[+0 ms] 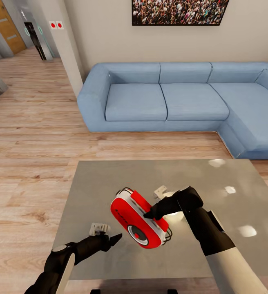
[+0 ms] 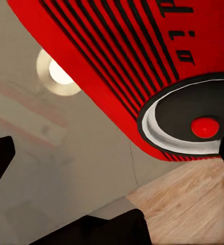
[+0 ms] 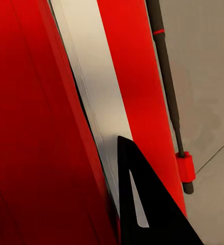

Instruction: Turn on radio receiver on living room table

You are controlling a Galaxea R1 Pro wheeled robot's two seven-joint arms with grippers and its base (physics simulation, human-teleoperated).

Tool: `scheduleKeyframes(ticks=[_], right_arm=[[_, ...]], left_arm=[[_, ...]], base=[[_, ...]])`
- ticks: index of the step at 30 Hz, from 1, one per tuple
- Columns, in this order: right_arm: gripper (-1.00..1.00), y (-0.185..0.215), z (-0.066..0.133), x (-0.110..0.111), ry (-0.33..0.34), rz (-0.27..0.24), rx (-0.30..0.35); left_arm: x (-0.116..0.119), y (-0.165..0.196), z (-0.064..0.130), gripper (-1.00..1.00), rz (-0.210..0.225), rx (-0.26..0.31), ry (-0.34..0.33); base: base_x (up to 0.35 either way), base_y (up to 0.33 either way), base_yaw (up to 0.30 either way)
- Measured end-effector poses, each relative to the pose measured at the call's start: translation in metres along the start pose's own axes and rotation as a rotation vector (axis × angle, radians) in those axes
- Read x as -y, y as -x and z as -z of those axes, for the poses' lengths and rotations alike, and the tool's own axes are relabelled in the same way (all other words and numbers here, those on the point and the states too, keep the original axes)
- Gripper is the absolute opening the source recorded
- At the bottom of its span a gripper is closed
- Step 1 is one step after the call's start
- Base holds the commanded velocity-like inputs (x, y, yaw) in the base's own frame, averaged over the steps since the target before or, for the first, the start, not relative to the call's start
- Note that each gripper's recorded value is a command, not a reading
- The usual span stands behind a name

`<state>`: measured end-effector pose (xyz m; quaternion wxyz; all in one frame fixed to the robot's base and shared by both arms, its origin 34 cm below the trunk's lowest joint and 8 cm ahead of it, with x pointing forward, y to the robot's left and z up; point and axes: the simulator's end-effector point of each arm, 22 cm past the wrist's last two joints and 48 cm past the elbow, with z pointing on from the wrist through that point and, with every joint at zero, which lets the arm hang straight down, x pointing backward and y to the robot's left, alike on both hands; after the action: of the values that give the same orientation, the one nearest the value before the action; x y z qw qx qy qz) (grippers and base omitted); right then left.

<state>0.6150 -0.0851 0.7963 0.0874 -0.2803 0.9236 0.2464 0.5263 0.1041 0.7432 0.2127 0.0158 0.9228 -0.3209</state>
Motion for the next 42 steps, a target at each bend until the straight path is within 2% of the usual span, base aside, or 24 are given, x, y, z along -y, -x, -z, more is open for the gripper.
scheduleKeyframes(ticks=[3, 9, 14, 21, 22, 42], right_arm=[[-1.00, -0.001, 0.000, 0.001, -0.001, -0.002, -0.001], [-1.00, -0.003, -0.001, 0.003, -0.004, -0.009, -0.007], [-1.00, -0.023, -0.001, 0.028, -0.025, -0.070, -0.034], [-1.00, -0.033, 0.003, 0.046, -0.045, -0.082, -0.038], [-1.00, -0.033, 0.003, 0.047, -0.047, -0.082, -0.039], [-1.00, -0.034, 0.004, 0.049, -0.051, -0.082, -0.039]], left_arm=[[0.009, 0.000, 0.000, 1.00, -0.001, 0.000, -0.040], [0.013, 0.001, 0.002, 1.00, -0.003, 0.000, -0.068], [0.008, 0.000, 0.005, 1.00, -0.009, -0.004, -0.066], [0.018, -0.001, 0.009, 1.00, -0.016, -0.012, -0.122], [0.019, -0.001, 0.009, -1.00, -0.016, -0.013, -0.127], [0.028, -0.004, 0.010, -1.00, -0.013, -0.023, -0.168]], base=[[0.000, 0.000, 0.000], [0.000, 0.000, 0.000], [0.000, 0.000, 0.000], [0.000, 0.000, 0.000], [0.000, 0.000, 0.000], [0.000, 0.000, 0.000]])
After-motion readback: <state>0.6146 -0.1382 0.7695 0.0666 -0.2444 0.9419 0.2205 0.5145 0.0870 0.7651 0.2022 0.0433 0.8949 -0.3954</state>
